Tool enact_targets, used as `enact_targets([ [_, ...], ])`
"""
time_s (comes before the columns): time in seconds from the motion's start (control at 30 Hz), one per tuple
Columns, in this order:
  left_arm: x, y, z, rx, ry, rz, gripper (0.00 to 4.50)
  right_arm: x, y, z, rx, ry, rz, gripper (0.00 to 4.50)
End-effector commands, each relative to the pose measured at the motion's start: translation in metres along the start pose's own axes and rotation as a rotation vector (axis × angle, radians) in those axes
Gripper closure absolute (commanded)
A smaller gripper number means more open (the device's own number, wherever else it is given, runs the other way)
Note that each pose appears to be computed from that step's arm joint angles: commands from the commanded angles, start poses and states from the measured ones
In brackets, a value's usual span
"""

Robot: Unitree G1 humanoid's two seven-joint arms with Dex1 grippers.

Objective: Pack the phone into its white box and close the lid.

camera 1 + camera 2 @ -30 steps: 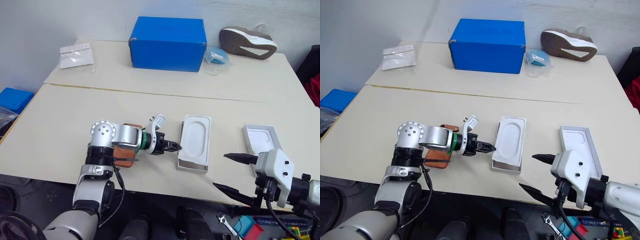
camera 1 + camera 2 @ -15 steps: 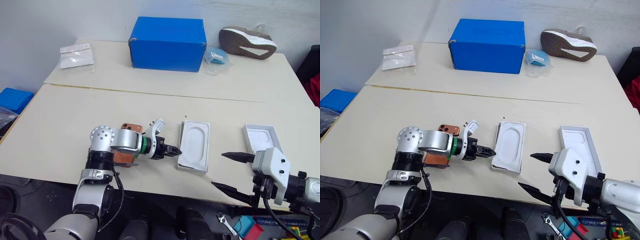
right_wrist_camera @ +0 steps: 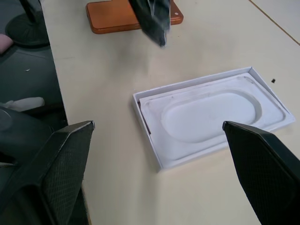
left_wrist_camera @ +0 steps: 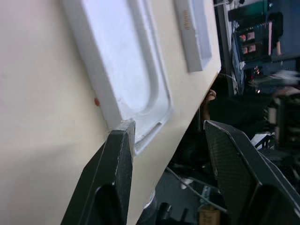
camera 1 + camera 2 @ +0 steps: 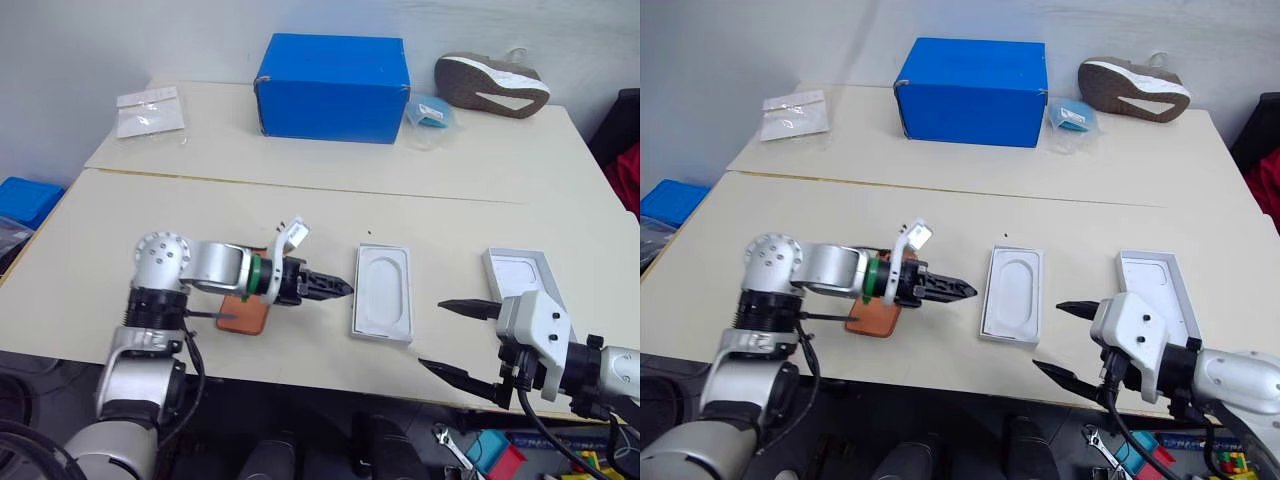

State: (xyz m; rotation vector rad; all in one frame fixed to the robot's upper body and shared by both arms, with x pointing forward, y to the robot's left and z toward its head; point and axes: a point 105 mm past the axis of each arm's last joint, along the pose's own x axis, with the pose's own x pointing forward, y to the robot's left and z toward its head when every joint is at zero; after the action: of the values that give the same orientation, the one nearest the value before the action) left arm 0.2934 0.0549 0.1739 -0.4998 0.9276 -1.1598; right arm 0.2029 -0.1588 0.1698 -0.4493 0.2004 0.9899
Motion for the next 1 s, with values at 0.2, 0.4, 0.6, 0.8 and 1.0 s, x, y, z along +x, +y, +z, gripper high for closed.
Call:
enact_targets([
  [0.2, -0.022, -0.015, 0.014, 0.586, -0.124, -0.025, 3.30, 0.035, -0.031, -0.003, -0.047, 0.030, 0.009, 0.41],
  [0.4, -0.036, -0.009, 0.008, 0.883, -0.104, -0.077, 4.50, 0.072, -0.060, -0.016, -0.092, 0.126, -0.021, 2.39],
  [0.6, -0.038, -0.002, 0.004, 0.937, -0.091, -0.043, 4.50, 0.094, -0.071, -0.027, -0.225, 0.230, 0.011, 4.43],
  [0.8, -0.038, 0.000, 0.002, 0.922, -0.099, -0.034, 4.50, 0.114, -0.066, -0.026, -0.238, 0.211, 0.060, 4.43],
  [1.0, -0.036, 0.001, 0.000, 0.915, -0.100, -0.027, 4.50, 0.132, -0.068, -0.026, -0.294, 0.218, 0.082, 4.43],
])
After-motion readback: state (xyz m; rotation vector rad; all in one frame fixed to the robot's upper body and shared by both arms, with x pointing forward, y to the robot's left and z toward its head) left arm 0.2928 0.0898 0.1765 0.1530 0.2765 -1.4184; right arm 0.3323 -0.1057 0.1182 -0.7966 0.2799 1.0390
